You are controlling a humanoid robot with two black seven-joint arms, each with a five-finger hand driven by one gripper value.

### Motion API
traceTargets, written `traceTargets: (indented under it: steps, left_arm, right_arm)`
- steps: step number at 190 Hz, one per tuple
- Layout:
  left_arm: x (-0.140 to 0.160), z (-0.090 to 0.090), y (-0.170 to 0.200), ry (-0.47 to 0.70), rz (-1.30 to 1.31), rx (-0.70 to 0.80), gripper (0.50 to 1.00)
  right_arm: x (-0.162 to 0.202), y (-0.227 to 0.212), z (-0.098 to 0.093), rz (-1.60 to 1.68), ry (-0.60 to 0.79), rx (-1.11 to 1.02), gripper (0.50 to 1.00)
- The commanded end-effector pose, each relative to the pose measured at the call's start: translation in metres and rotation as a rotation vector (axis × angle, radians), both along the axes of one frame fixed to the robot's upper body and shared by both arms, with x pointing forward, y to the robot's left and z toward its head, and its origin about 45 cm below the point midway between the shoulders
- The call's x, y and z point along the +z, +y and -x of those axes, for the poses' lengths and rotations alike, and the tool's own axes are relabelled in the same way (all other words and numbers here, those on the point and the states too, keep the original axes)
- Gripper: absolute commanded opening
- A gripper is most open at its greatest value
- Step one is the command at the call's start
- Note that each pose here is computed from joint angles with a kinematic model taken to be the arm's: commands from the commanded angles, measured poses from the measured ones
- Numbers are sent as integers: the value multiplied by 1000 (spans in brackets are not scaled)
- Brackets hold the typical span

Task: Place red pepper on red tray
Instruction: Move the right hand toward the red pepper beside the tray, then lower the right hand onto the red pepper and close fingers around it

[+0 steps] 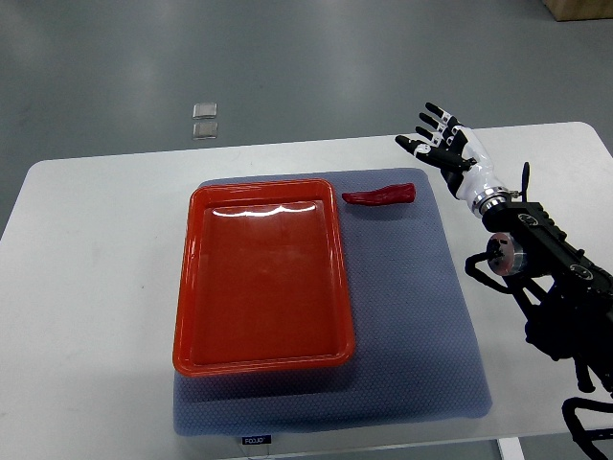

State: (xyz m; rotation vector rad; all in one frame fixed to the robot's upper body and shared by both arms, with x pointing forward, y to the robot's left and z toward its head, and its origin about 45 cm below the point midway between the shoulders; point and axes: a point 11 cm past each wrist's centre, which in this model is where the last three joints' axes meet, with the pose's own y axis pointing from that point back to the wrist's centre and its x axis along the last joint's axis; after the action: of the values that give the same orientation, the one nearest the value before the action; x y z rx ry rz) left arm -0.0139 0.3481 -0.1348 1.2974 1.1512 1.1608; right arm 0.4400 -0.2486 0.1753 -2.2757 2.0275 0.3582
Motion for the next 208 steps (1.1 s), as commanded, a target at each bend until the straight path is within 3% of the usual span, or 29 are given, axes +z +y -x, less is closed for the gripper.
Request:
traceTargets:
  steps: [1,54,138,208]
  left_arm:
    - [0,4,-1,7,9,5,1000]
    - [0,4,-2,7,13,3,1000]
    - [0,5,-2,9,15,2,1000]
    - [0,5,-2,9,15,4,1000]
  right_arm:
    - [0,0,0,11,-2,4,913]
    - [16,-1,-9,34,-34,13,913]
    - [47,8,-26,519,-133,229,913]
    - [24,52,-17,1029,-204,528,911]
